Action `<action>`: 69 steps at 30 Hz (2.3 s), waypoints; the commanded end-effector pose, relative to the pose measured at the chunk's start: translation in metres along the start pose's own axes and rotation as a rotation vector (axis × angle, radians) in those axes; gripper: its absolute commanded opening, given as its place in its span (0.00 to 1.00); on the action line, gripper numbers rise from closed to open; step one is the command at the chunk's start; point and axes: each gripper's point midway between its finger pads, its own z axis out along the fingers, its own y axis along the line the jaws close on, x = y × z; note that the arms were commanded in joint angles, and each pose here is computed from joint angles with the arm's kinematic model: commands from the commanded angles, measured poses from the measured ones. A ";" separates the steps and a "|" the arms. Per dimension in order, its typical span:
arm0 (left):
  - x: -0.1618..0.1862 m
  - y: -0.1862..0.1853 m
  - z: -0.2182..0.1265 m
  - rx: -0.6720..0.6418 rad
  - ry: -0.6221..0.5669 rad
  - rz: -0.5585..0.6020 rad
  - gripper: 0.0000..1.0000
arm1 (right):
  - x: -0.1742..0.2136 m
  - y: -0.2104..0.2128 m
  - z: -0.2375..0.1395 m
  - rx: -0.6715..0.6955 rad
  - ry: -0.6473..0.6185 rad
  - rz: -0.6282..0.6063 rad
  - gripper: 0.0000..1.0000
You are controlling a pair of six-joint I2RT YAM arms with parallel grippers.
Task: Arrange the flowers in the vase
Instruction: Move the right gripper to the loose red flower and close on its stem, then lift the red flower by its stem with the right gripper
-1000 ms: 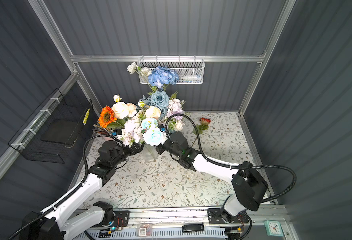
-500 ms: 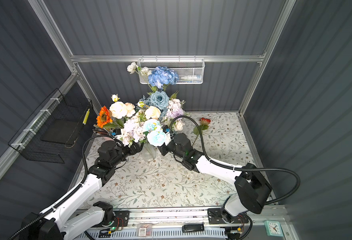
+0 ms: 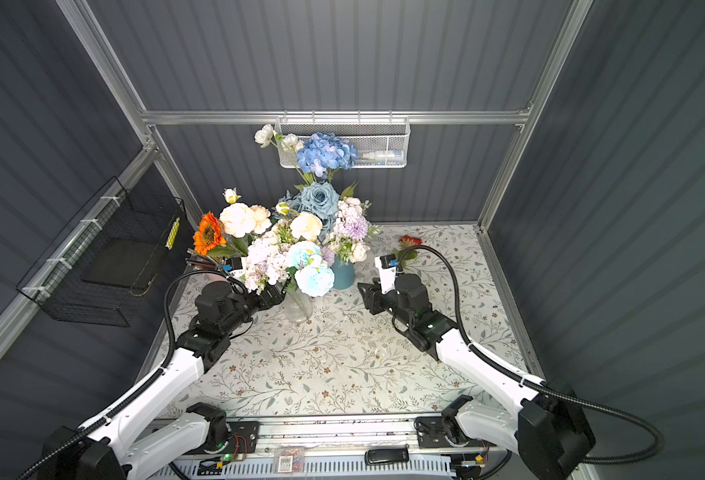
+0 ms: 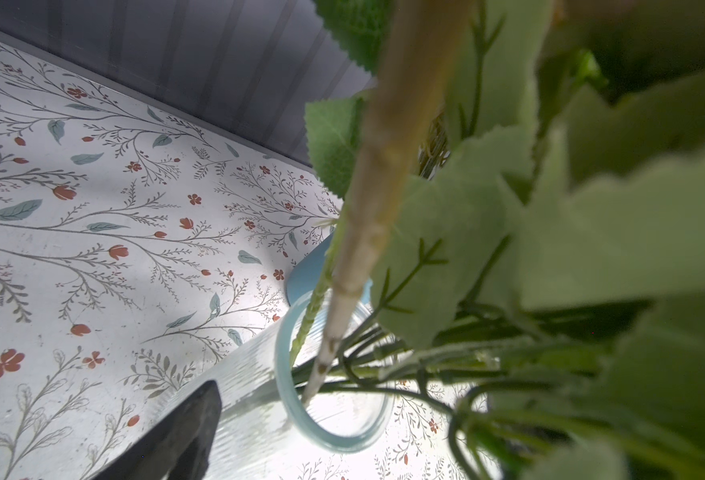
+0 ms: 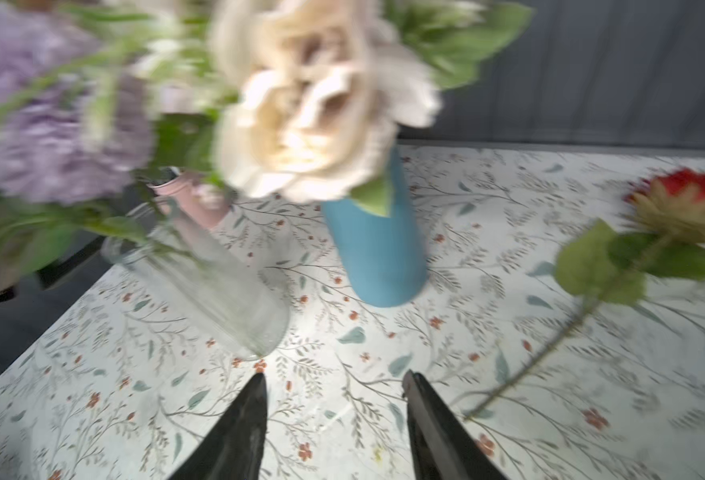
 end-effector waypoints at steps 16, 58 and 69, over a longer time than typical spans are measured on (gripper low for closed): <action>-0.004 -0.012 0.000 0.052 0.006 0.050 1.00 | 0.018 -0.169 0.086 0.384 0.281 0.461 0.60; 0.007 -0.012 -0.001 0.070 0.048 0.027 1.00 | 0.109 -0.218 0.146 0.637 0.670 0.625 0.11; 0.016 -0.014 -0.027 0.028 0.114 0.071 1.00 | 0.067 -0.211 0.114 0.545 0.532 0.667 0.00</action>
